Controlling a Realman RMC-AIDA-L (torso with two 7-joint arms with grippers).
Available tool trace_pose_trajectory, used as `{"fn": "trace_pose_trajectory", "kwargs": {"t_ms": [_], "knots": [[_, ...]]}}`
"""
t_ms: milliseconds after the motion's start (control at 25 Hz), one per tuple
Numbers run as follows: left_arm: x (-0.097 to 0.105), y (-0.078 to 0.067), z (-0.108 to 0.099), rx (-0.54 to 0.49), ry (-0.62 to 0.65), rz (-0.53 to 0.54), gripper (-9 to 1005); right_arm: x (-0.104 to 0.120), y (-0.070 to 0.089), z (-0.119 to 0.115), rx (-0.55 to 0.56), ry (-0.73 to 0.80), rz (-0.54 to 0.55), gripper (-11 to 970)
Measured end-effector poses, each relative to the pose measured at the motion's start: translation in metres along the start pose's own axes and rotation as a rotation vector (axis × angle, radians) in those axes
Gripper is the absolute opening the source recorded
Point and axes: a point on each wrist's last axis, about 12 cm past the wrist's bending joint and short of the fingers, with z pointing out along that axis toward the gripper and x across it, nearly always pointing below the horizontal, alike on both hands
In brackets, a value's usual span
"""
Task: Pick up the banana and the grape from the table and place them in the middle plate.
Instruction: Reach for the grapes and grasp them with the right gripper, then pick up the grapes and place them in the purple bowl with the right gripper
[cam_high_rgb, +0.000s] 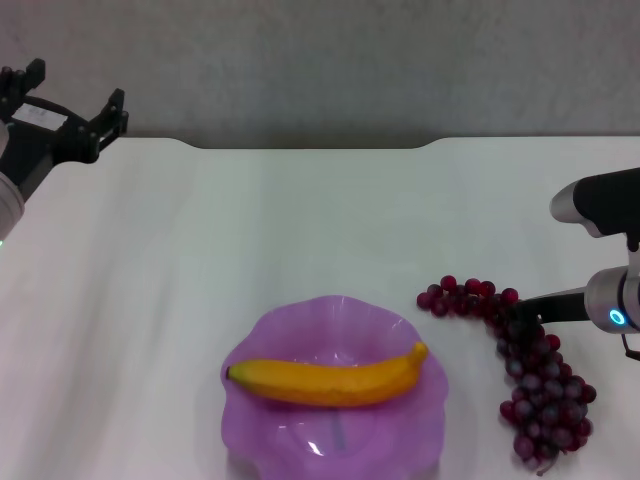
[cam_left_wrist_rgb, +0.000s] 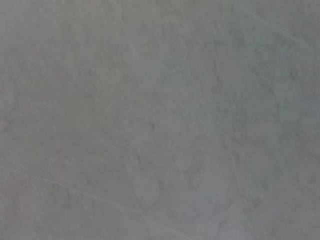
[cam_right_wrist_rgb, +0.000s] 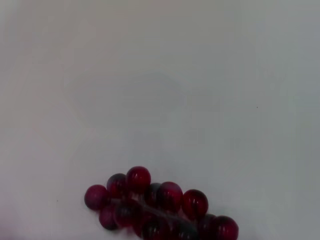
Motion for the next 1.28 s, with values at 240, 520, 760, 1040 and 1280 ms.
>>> {"fn": "trace_pose_trajectory", "kwargs": {"t_ms": [240,520,760,1040,1280], "knots": [[0.0,0.0,0.0,0.0,0.0,0.0,884,-0.001,0.001,0.001,0.007,-0.015,-0.014,306],[0.0,-0.001,0.0,0.002,0.0,0.0,885,0.0,0.001,0.002,0.011,-0.022,-0.022,233],[0.0,-0.001,0.0,0.003,0.0,0.0,885,0.002,-0.002,0.003,0.017,-0.016,-0.02,197],[0.002,0.0,-0.002,0.0,0.005,0.0,885,-0.001,0.0,0.0,0.014,-0.036,-0.031,181],[0.003,0.0,-0.002,-0.001,0.008,0.009,885,-0.008,0.005,-0.012,-0.006,-0.073,-0.048,176]]}}
